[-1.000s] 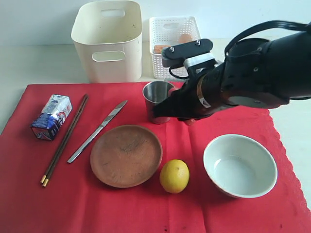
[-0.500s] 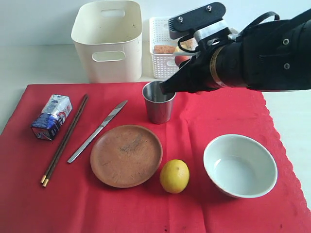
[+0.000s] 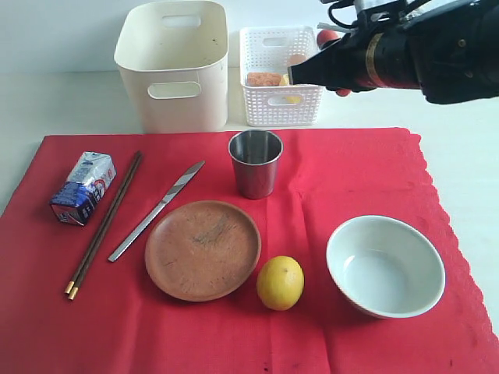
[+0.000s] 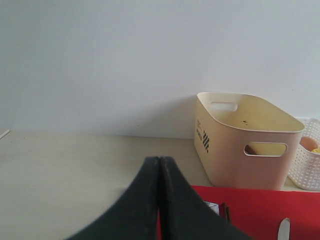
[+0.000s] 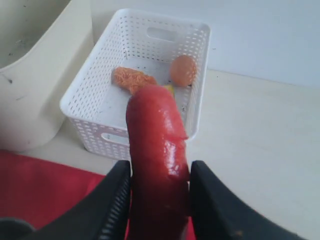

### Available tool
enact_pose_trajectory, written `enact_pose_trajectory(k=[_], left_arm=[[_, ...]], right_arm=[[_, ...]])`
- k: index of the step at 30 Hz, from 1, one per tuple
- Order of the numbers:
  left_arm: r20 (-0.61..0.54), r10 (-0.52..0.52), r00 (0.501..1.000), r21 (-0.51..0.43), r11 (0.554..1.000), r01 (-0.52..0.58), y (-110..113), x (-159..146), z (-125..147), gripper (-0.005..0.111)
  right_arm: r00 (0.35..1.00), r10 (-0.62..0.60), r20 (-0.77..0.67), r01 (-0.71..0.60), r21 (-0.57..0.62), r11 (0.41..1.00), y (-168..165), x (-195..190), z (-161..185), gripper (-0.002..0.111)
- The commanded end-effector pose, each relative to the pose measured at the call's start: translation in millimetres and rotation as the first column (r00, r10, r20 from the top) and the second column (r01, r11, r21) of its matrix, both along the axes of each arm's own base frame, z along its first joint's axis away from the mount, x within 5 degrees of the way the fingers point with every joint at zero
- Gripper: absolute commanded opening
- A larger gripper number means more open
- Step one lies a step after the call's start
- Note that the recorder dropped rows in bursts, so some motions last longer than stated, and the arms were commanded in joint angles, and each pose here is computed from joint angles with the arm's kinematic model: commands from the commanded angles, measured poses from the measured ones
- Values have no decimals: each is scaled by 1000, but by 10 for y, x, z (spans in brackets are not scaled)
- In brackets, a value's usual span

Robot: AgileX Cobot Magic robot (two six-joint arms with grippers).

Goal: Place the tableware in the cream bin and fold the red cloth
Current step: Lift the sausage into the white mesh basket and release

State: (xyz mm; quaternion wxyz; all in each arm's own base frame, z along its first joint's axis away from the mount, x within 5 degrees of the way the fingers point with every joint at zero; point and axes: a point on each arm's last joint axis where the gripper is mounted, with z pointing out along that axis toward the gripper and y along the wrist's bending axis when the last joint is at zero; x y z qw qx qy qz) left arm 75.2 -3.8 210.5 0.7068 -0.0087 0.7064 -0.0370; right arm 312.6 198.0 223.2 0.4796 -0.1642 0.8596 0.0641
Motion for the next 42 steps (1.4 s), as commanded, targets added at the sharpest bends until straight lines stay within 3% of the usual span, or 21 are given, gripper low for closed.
enact_pose_trajectory(k=[1, 8, 12, 16, 20, 27, 37, 42], left_arm=[[6, 3, 1000, -3, 1000, -3, 2, -5, 10, 1], [6, 3, 1000, -3, 1000, -3, 2, -5, 10, 1], [5, 3, 1000, -3, 1000, -3, 2, -3, 9, 1], [5, 3, 1000, -3, 1000, -3, 2, -3, 9, 1], [5, 3, 1000, -3, 1000, -3, 2, -3, 9, 1], [5, 3, 1000, -3, 1000, -3, 2, -3, 9, 1], [5, 3, 1000, -3, 1000, -3, 2, -3, 9, 1], [5, 3, 1000, -3, 1000, -3, 2, -3, 9, 1]], right_arm=[[1000, 10, 10, -10, 5, 1000, 86, 366, -71, 0], [988, 145, -60, -136, 138, 981, 102, 1158, -368, 0], [976, 210, -62, -195, 192, 962, 151, 1364, -438, 0], [981, 184, -58, -171, 179, 969, 180, 1474, -558, 0], [994, 75, -80, -57, 205, 977, 130, 1536, -675, 0], [994, 73, -82, -55, 205, 977, 129, 1537, -687, 1], [993, 76, -85, -57, 208, 977, 133, 1536, -696, 35], [986, 137, -93, -115, 216, 970, 177, 1506, -698, 46]])
